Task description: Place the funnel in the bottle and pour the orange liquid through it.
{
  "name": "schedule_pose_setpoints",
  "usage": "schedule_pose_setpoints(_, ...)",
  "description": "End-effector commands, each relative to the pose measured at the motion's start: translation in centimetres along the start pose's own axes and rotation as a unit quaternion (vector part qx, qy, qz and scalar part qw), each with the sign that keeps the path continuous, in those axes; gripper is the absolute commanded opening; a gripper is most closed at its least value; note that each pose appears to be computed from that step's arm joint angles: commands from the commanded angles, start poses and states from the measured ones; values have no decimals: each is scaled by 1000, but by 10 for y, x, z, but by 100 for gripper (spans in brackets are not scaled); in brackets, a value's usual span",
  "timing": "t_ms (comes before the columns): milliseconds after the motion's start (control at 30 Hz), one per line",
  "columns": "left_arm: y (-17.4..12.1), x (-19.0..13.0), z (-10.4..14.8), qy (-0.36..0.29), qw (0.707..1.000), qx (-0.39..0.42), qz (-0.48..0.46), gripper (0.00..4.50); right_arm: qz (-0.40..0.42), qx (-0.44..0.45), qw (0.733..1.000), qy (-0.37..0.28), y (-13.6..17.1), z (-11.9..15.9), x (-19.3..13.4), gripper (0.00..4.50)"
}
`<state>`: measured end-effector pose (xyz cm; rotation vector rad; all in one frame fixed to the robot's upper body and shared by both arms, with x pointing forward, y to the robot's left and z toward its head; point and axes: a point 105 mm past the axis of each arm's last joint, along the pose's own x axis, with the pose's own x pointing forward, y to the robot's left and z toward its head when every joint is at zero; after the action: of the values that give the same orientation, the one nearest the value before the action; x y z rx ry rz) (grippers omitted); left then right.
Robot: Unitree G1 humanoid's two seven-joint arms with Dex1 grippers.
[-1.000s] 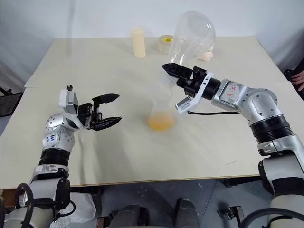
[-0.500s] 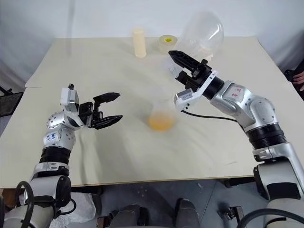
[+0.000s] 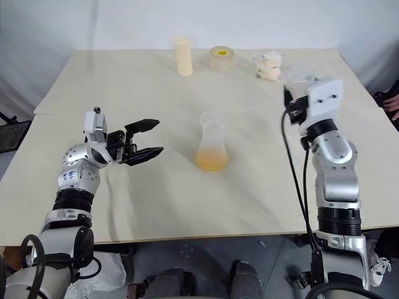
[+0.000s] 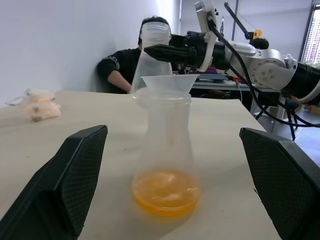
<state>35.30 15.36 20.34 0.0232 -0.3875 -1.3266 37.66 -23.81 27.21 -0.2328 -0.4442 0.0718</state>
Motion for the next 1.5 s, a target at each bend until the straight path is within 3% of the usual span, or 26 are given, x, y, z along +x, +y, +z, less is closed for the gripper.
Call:
schedule_pose_setpoints(33,4,6,12,-8,1000,12,0,450,-44,63,997,5,-24,-3,-13,244)
schedule_pose_setpoints(300,7,9,12,-13,1000,-3,18,450,-67,92,993,34,-32,-24,-25,244)
schedule_pose_setpoints(500,6,7,12,-10,1000,-4,29,450,-57,105,992,30,-28,-23,-27,432)
schedule_pose_setpoints(533,6,7,12,-9,999,-5,31,450,-56,106,992,30,-27,-23,-28,447)
schedule_pose_setpoints(1100,10,5,1,55,995,-43,74,450,-72,78,994,1,-50,-3,-22,447)
schedule_pose_setpoints(1233,13,1,-11,134,987,-8,85,450,-70,66,995,-21,-59,13,-16,447)
schedule_pose_setpoints(1400,13,4,-3,100,991,-30,84,450,-26,67,996,-51,-54,38,-6,447)
schedule_pose_setpoints(1500,10,5,6,58,994,-53,78,450,48,66,995,-56,-35,51,-4,447)
